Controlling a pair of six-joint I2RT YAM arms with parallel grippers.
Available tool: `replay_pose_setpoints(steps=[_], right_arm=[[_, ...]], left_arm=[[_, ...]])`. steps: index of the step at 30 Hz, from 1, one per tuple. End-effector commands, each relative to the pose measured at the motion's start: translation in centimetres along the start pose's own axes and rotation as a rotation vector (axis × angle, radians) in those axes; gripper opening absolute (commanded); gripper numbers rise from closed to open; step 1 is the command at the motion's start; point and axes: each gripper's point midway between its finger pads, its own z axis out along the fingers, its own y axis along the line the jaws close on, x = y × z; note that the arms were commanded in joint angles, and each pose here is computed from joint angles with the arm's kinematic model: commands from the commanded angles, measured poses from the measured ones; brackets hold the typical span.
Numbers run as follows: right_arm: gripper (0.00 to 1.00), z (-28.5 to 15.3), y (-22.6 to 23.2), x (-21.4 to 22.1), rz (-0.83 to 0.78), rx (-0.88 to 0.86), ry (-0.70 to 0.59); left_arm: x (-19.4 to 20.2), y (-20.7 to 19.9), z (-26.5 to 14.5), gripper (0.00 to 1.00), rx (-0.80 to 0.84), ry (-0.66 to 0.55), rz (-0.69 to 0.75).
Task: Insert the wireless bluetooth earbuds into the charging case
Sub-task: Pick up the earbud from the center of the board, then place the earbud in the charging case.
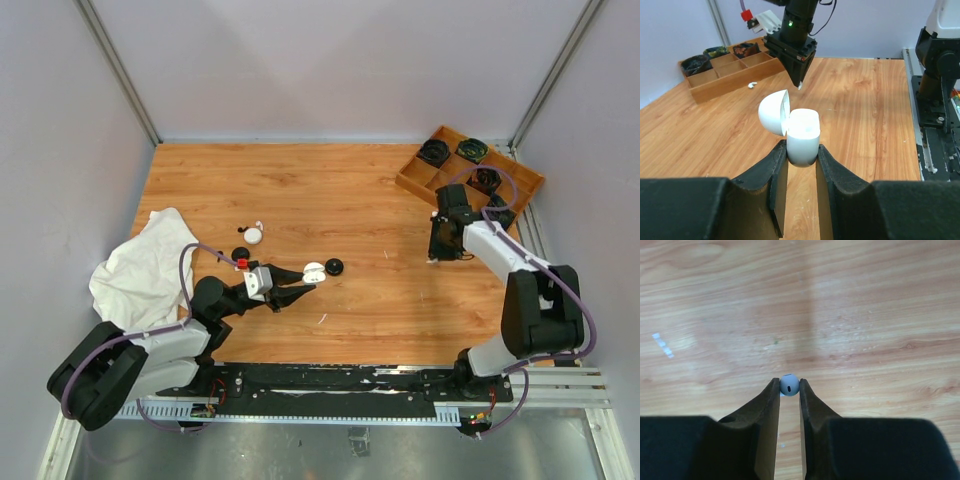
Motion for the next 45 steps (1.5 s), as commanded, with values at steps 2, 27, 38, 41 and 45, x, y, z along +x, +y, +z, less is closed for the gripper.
replay_pose_setpoints(steps=[2, 27, 38, 41, 45], right_arm=[[0.15, -4.7, 3.2, -2.9, -0.126, -0.076, -0.165], [0.16, -23.6, 19.7, -2.9, -0.757, -0.374, -0.880], [0.19, -27.6, 25.6, 1.9, -1.077, -0.487, -1.122], [0.19, -28.3, 26.7, 3.0, -1.126, -0.500, -1.176], [0.19, -28.8, 27.9, 4.6, -1.172, -0.525, -1.213]], left_arm=[[-1.2, 0.8, -0.3, 0.00, -0.060, -0.051, 0.027], [-2.3, 1.8, -1.1, 0.00, -0.147, -0.103, 0.038], [-2.7, 1.9, -1.5, 0.00, -0.168, -0.124, 0.044], [-2.7, 2.0, -1.5, 0.00, -0.173, -0.123, 0.041], [-2.7, 2.2, -1.6, 0.00, -0.187, -0.126, 0.035]])
